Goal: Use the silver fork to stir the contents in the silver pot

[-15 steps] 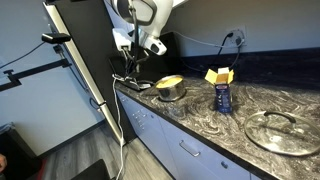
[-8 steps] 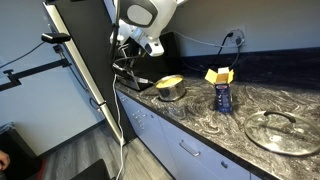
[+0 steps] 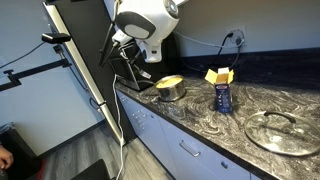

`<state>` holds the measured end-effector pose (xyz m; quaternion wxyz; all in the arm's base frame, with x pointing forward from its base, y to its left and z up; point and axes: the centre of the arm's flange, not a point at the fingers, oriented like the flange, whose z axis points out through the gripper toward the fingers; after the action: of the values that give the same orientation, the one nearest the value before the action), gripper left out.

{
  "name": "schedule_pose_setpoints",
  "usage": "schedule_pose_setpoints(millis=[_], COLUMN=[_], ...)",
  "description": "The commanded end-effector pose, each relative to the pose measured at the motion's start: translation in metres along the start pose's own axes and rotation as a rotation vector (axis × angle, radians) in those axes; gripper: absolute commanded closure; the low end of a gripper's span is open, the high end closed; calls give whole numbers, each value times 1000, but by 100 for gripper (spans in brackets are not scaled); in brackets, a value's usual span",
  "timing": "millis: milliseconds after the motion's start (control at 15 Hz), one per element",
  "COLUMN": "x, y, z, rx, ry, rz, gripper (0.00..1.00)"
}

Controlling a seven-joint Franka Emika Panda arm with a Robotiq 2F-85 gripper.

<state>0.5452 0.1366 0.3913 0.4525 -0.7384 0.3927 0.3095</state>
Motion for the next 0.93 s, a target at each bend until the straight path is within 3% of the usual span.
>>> schedule_pose_setpoints(millis=[0, 267, 333, 400, 667, 733, 867], x=[12, 37, 34, 39, 40, 47, 54], y=[0, -1, -1, 1, 1, -6, -13], z=[9, 14, 6, 7, 8, 7, 4], rx=[170, 366, 288, 295, 290, 321, 376], ry=[-10, -49, -37, -38, -36, -70, -63], rz=[112, 225, 178, 185, 185, 227, 289], gripper=[97, 97, 97, 88, 88, 97, 97])
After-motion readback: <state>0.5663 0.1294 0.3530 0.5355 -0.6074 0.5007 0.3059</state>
